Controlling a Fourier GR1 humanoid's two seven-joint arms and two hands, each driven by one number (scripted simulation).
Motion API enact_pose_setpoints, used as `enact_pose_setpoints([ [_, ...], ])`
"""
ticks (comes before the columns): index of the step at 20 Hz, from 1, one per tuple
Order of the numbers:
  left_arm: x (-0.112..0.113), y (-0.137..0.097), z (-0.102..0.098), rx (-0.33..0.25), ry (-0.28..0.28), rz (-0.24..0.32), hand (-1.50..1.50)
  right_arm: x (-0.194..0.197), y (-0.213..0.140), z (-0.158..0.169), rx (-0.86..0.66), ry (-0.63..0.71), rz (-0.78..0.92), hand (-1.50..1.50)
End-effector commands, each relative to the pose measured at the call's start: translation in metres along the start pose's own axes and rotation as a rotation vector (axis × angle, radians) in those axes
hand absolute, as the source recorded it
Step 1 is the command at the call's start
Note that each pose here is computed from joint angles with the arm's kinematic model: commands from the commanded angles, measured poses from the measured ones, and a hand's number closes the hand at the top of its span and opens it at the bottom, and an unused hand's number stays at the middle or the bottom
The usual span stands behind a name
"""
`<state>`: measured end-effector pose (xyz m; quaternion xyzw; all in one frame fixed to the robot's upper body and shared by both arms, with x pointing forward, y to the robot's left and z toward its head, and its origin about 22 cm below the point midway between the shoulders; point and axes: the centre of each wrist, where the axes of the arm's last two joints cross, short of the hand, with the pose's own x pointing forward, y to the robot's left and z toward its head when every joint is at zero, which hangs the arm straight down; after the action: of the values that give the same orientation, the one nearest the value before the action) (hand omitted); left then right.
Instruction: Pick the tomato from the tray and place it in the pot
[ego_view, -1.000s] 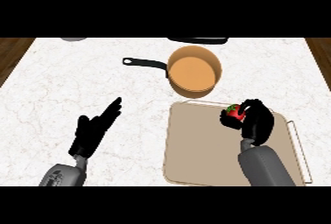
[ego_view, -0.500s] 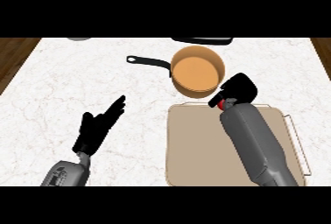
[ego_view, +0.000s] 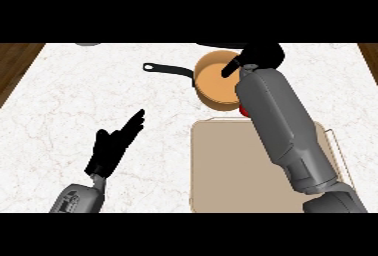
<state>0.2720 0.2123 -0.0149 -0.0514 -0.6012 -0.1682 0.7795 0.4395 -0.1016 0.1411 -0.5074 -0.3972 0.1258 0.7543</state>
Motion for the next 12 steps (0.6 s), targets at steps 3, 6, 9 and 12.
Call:
enact_pose_setpoints([
  [3, -0.008, 0.012, 0.005, 0.021, 0.010, -0.008, 0.00, 0.029, -0.036, 0.011, -0.269, -0.026, -0.424, -1.50],
  [6, -0.005, 0.011, 0.002, 0.039, -0.003, 0.019, 0.00, 0.028, -0.053, -0.002, -0.389, -0.008, -0.535, -1.50],
  [9, -0.014, 0.014, 0.007, 0.061, 0.021, 0.024, 0.00, 0.029, -0.048, 0.004, -0.459, 0.003, -0.628, -1.50],
  [12, -0.013, 0.020, 0.012, 0.066, 0.032, 0.025, 0.00, 0.029, -0.051, 0.003, -0.552, -0.022, -0.712, -1.50],
])
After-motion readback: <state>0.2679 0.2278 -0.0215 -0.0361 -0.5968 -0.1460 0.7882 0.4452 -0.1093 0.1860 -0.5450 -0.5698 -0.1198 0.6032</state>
